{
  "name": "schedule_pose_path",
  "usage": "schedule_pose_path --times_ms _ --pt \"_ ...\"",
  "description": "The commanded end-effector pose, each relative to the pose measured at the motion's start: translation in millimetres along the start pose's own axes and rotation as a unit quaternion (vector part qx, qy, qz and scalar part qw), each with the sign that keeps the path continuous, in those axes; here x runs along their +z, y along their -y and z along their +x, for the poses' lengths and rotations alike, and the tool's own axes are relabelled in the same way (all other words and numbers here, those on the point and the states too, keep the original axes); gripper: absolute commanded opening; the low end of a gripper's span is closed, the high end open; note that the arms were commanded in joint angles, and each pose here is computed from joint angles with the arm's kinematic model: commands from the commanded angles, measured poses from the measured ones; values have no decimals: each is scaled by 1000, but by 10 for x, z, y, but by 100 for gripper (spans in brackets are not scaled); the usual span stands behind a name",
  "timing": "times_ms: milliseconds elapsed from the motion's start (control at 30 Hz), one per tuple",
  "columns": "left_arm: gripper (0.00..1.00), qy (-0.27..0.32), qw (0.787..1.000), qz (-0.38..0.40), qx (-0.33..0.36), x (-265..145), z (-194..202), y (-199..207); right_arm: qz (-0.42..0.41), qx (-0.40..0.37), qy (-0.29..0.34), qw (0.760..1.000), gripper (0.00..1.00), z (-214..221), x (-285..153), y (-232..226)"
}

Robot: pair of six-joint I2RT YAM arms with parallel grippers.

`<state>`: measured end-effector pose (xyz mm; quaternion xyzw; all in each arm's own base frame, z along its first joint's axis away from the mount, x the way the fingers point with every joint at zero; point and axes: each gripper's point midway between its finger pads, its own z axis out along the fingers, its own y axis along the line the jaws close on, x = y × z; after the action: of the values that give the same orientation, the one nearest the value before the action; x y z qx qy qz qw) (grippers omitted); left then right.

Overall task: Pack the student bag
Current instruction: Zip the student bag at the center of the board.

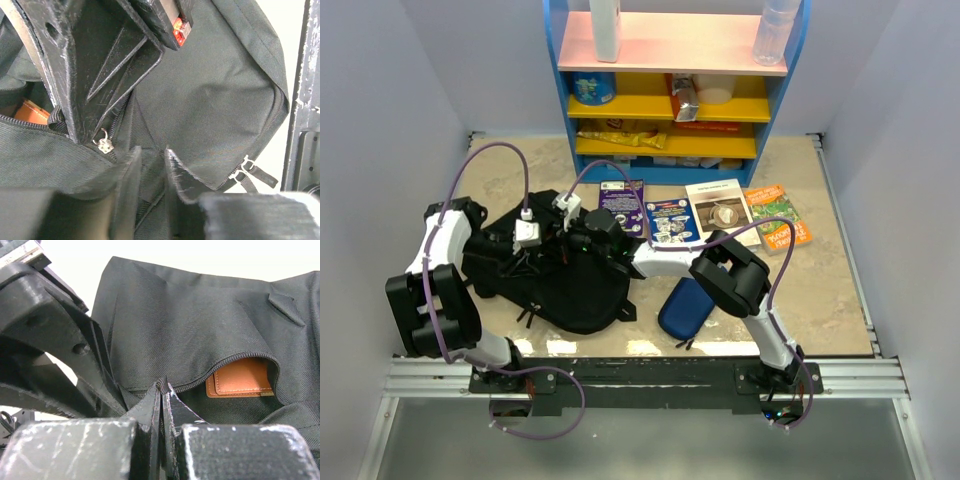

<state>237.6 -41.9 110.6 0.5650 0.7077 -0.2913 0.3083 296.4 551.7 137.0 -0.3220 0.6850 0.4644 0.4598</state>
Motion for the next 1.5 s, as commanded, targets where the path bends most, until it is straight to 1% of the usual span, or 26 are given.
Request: schedule_pose_path --times_ms 0,133,233,367,533,800,933,1033,1133,1167,1233,1267,1367,1467 --pt "41 10 999 -28 24 -123 -111 -143 -3 -7 63 998 0 -501 -36 14" --pt "48 0 997 -61 49 -281 -222 -234 -5 -4 57 998 0 -449 -32 16" --pt "50 -4 994 -90 58 -419 -279 -294 -5 -5 57 998 0 -451 -35 18" --pt "51 -4 993 -104 52 -499 -269 -354 -9 -7 56 998 0 -445 -36 5" --pt "52 11 995 -93 39 -473 -251 -328 -9 -7 57 998 0 -449 -49 -1" --pt "55 2 998 -59 14 -289 -58 -143 -13 -6 58 998 0 -449 -21 -13" --pt "55 9 999 -45 3 -220 -59 -127 -16 -5 58 998 0 -458 2 -30" --pt "52 12 999 -33 0 -156 -45 -105 -17 -5 58 998 0 -459 13 -37" --pt "46 19 1000 -14 -7 -70 -30 -89 -23 -6 55 998 0 -442 35 -79" --pt "39 19 1000 -7 -11 -37 -12 -89 -23 -5 55 998 0 -439 42 -77" --pt "29 19 1000 -1 -15 -14 12 -86 -24 -7 57 998 0 -457 47 -91" --pt "18 18 1000 3 -18 -2 36 -84 -26 -7 59 998 0 -478 57 -106" --pt "0 13 1000 5 -19 1 60 -84 -28 -7 55 998 0 -449 86 -111" --pt "0 0 1000 7 -21 -8 104 -42 -22 -9 53 998 0 -424 112 -74"
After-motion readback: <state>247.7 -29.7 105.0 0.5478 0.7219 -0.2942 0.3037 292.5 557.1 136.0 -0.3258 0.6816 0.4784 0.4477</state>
